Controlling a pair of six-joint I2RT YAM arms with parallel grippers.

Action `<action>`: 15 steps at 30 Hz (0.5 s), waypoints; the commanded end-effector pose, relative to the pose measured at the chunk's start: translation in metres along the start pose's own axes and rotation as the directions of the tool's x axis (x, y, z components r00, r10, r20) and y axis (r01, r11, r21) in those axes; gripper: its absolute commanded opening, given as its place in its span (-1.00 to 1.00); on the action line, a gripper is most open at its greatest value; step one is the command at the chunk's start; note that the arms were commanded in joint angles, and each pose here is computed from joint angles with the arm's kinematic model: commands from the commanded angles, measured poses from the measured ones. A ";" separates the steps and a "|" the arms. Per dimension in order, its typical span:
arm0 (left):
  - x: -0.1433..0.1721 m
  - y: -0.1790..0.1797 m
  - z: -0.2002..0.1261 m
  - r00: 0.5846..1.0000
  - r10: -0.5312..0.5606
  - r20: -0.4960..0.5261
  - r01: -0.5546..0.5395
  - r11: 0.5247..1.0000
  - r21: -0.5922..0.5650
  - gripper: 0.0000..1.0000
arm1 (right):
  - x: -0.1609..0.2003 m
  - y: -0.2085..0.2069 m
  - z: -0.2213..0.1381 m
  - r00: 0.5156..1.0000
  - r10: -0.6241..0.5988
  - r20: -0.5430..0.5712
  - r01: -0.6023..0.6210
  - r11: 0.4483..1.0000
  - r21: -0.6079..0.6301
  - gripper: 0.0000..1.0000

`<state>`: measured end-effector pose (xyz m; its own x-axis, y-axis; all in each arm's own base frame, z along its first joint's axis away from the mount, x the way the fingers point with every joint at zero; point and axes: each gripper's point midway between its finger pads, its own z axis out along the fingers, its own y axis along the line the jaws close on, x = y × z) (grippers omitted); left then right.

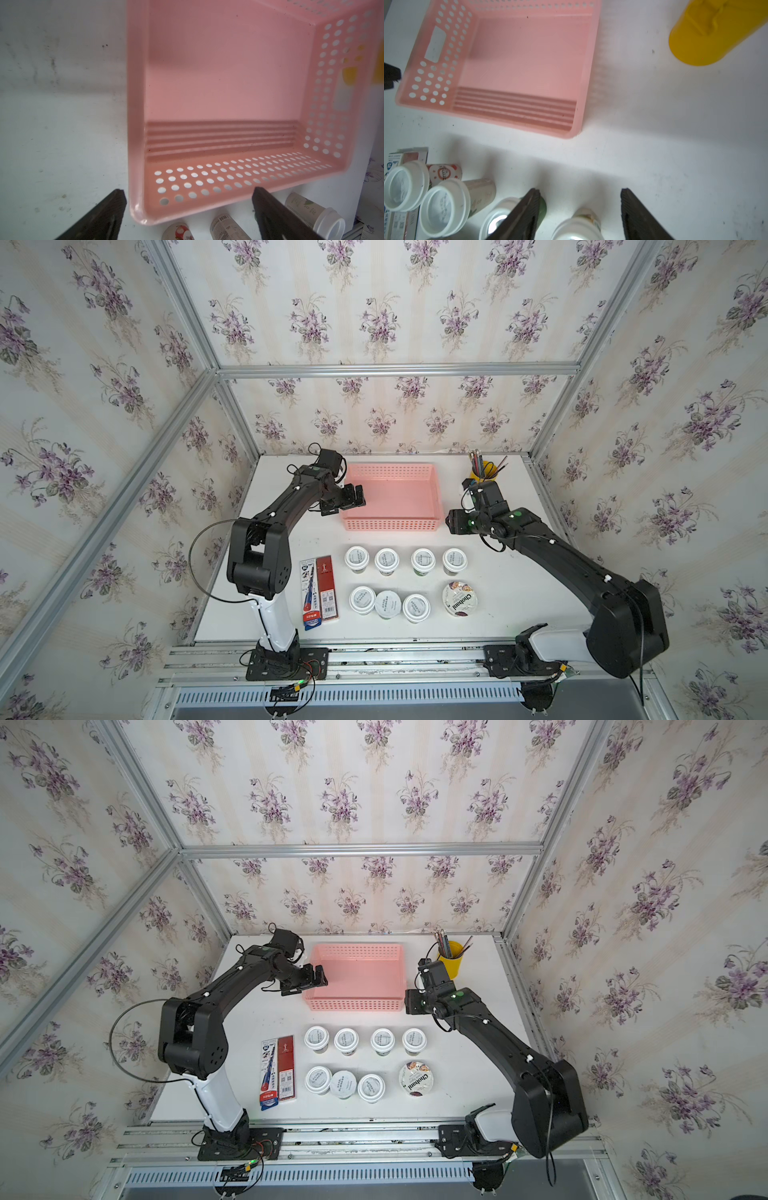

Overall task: Put the yogurt in the basket
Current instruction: Adjust the basket at the center of the board, then pick up the yogurt from the center of the board.

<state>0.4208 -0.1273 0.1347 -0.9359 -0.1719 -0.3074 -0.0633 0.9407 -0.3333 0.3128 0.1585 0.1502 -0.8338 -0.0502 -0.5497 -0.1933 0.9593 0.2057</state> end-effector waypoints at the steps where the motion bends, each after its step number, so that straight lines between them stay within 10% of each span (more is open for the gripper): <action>1: -0.001 0.020 -0.027 0.998 0.005 0.058 0.003 0.992 -0.128 1.00 | 0.048 -0.009 -0.016 0.989 0.065 -0.135 -0.057 0.996 0.064 0.37; 15: 0.001 0.031 -0.118 0.964 0.074 0.256 -0.014 0.974 -0.227 0.98 | 0.107 0.009 -0.021 0.969 0.007 -0.246 0.018 0.995 0.099 0.68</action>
<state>0.3874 -0.0778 0.2227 -0.8283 -0.1853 -0.5288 -0.1065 0.9786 -0.1761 0.2118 0.1642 0.1141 -0.9299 -0.1365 -0.3417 -0.1974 0.9687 0.1502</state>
